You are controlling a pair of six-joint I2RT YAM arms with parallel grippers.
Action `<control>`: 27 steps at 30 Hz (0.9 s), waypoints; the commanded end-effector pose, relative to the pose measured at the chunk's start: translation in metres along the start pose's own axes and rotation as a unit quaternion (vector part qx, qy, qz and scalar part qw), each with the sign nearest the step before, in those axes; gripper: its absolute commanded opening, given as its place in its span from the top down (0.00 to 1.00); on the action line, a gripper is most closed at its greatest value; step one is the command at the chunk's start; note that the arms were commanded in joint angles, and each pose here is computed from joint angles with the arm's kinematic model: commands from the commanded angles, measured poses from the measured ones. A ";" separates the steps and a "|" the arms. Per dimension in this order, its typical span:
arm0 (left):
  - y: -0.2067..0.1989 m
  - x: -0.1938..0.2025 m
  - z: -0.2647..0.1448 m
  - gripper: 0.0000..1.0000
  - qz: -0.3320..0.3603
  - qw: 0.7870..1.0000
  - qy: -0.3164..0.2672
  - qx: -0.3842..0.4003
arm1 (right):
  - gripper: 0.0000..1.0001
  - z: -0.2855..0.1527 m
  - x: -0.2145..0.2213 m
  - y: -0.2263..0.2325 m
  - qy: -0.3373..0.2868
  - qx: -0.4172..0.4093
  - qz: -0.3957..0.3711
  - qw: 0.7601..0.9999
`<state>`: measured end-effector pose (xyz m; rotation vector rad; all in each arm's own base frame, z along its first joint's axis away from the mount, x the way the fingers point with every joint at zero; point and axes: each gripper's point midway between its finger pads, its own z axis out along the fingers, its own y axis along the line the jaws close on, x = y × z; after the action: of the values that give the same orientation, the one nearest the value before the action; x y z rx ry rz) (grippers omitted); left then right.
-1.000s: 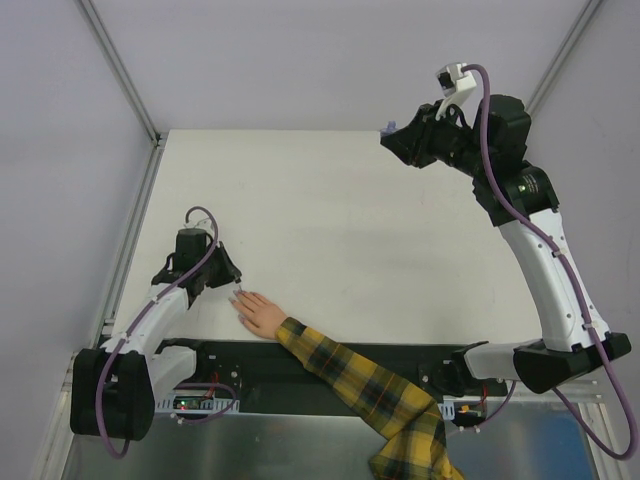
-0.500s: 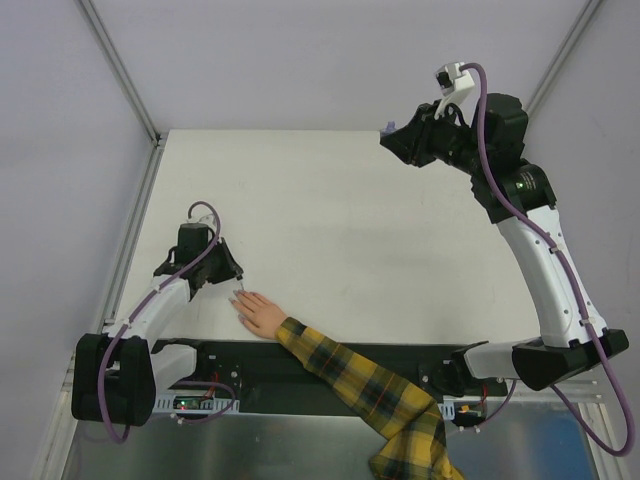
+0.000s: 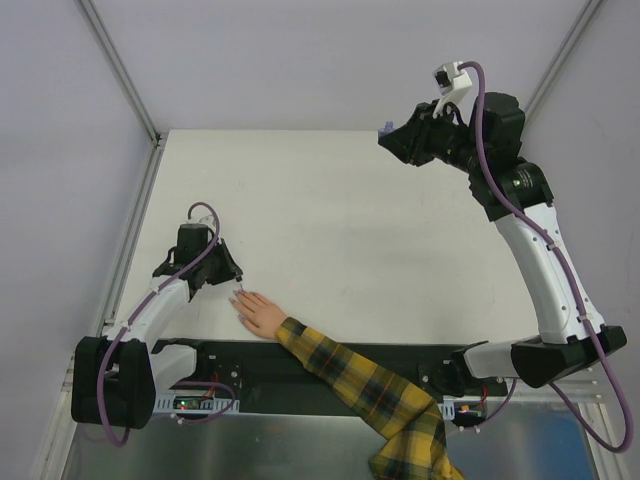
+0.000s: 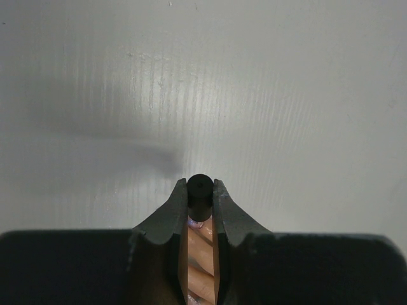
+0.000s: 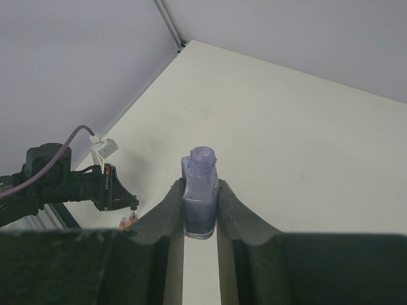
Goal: Paint the nails
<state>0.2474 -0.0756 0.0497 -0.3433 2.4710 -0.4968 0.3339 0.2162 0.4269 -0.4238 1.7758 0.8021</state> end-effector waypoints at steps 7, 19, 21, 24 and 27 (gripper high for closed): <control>0.005 -0.005 -0.001 1.00 -0.001 1.000 0.006 -0.020 | 0.99 -0.003 -0.020 0.007 -0.033 -0.015 -0.005 0.999; 0.011 -0.009 0.000 1.00 -0.013 0.999 0.002 -0.043 | 0.99 -0.003 -0.018 0.007 -0.031 -0.016 -0.002 0.999; 0.012 -0.009 0.001 1.00 -0.013 0.999 0.002 -0.046 | 1.00 -0.004 -0.019 0.007 -0.033 -0.015 -0.004 0.999; 0.012 -0.011 0.001 1.00 -0.014 0.999 0.002 -0.047 | 0.99 -0.004 -0.019 0.006 -0.032 -0.015 -0.003 0.999; 0.013 -0.012 0.001 1.00 -0.015 0.999 0.000 -0.050 | 1.00 -0.004 -0.019 0.006 -0.032 -0.014 -0.002 0.999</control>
<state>0.2457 -0.0662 0.0407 -0.3899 2.5245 -0.4188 0.3355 0.2151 0.4279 -0.4148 1.7728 0.8042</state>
